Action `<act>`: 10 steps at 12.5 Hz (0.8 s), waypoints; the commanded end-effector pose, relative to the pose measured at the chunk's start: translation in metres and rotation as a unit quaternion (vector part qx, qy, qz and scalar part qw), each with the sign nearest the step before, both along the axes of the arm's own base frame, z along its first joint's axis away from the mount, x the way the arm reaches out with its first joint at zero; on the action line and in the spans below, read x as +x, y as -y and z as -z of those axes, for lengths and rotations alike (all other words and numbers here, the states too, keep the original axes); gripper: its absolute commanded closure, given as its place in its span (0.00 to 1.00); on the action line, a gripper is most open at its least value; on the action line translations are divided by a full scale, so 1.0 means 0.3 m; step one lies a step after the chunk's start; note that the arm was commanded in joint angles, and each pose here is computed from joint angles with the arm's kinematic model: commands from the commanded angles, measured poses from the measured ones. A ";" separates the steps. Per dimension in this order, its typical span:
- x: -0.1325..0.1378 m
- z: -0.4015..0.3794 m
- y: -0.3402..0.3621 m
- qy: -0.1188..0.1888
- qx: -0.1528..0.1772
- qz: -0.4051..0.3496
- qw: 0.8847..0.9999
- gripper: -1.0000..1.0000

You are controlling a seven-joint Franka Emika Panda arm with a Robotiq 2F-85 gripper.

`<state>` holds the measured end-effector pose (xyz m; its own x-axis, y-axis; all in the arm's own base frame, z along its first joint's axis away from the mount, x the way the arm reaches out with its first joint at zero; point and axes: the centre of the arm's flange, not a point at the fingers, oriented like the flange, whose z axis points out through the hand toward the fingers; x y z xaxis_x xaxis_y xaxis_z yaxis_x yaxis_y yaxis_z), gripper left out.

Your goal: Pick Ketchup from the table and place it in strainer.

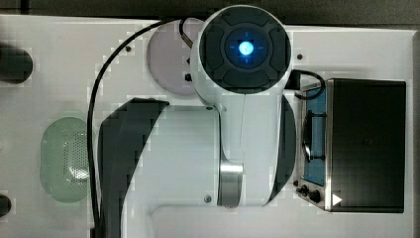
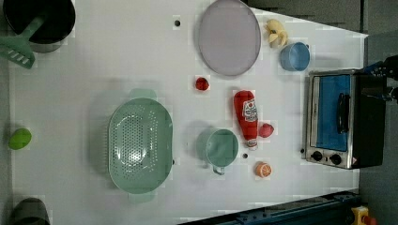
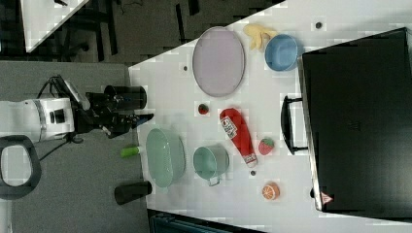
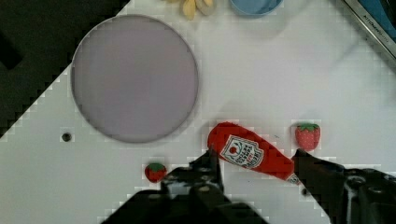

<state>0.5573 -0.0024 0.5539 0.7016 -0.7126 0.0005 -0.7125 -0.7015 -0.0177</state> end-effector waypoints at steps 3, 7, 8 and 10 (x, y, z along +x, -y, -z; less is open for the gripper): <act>-0.267 -0.128 0.080 -0.044 0.004 0.026 0.999 0.00; -0.215 0.042 0.038 -0.054 0.006 -0.056 0.997 0.00; -0.200 0.094 0.025 -0.054 0.007 -0.098 0.994 0.00; -0.180 0.215 0.005 -0.060 0.012 -0.186 0.981 0.00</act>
<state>0.5009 -0.0074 0.5376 0.8335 -0.5525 -0.0087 -0.5525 -0.8335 -0.0016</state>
